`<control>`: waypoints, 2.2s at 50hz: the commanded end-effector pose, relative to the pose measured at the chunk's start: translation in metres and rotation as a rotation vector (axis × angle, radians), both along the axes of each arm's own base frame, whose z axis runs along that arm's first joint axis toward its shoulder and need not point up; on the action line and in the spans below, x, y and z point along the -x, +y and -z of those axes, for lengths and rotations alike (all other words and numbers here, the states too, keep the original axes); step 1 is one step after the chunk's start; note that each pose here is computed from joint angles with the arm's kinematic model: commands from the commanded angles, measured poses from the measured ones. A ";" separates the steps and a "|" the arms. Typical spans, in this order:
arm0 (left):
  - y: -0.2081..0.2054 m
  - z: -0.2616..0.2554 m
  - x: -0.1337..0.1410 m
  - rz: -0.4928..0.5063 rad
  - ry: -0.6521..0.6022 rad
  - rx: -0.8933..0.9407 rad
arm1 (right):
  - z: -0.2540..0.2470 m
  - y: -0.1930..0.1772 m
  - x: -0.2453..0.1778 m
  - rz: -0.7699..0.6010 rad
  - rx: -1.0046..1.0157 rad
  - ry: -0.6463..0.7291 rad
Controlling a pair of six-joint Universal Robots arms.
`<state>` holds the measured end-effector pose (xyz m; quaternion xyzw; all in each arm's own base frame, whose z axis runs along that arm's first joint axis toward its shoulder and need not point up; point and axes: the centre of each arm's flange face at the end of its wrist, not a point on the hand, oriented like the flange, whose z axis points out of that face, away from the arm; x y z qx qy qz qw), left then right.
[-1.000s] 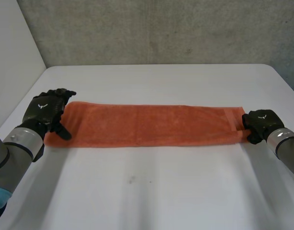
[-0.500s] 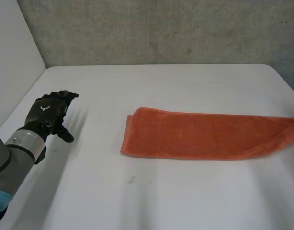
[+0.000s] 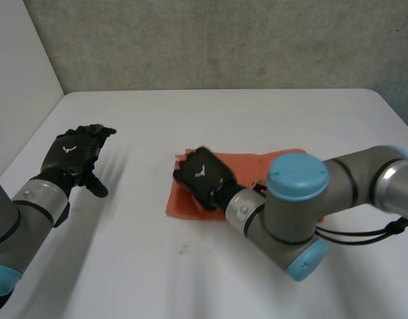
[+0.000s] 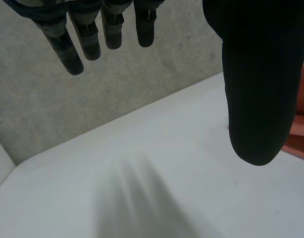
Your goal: Fold the laundry
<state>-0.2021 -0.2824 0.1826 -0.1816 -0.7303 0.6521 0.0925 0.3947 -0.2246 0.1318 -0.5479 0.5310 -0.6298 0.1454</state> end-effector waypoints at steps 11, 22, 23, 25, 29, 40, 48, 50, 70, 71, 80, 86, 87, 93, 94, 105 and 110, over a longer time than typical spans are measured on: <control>0.022 -0.023 0.077 0.242 0.036 0.098 | -0.054 -0.055 0.098 0.441 -0.159 -0.174; 0.044 -0.005 0.141 0.418 0.035 0.092 | -0.008 -0.061 0.169 0.654 -0.338 -0.118; 0.044 -0.005 0.141 0.418 0.035 0.092 | -0.008 -0.061 0.169 0.654 -0.338 -0.118; 0.047 -0.004 0.142 0.422 0.035 0.089 | 0.008 -0.064 0.176 0.671 -0.342 -0.051; 0.049 -0.004 0.139 0.409 0.030 0.081 | 0.013 -0.073 0.183 0.686 -0.318 -0.018; 0.033 -0.017 0.095 0.204 0.021 0.084 | -0.032 -0.102 0.159 0.635 -0.144 -0.095; 0.024 -0.023 0.072 0.133 0.020 0.089 | -0.072 -0.038 0.045 0.285 -0.018 -0.173; 0.023 -0.022 0.071 0.128 0.020 0.085 | -0.064 -0.023 0.029 0.229 -0.033 -0.157; 0.016 -0.024 0.107 0.205 0.108 0.045 | -0.092 -0.048 0.057 0.396 -0.236 -0.353; 0.016 -0.023 0.114 0.221 0.118 0.035 | -0.092 -0.050 0.062 0.417 -0.281 -0.373; 0.024 0.001 0.152 0.300 0.164 -0.055 | -0.044 -0.055 0.067 0.484 -0.481 -0.265; 0.024 0.037 0.155 0.274 0.143 -0.215 | -0.009 -0.058 0.064 0.486 -0.555 -0.200; 0.025 0.037 0.155 0.274 0.143 -0.215 | -0.009 -0.058 0.064 0.486 -0.555 -0.200; 0.023 0.055 0.141 0.211 0.098 -0.290 | -0.002 -0.065 0.067 0.495 -0.583 -0.185; 0.020 0.057 0.134 0.179 0.083 -0.297 | -0.005 -0.067 0.068 0.496 -0.576 -0.190; 0.021 0.004 0.118 0.140 0.098 -0.223 | -0.065 -0.078 0.075 0.496 -0.468 -0.302; 0.026 -0.049 0.117 0.159 0.164 -0.098 | -0.115 -0.074 0.082 0.492 -0.369 -0.390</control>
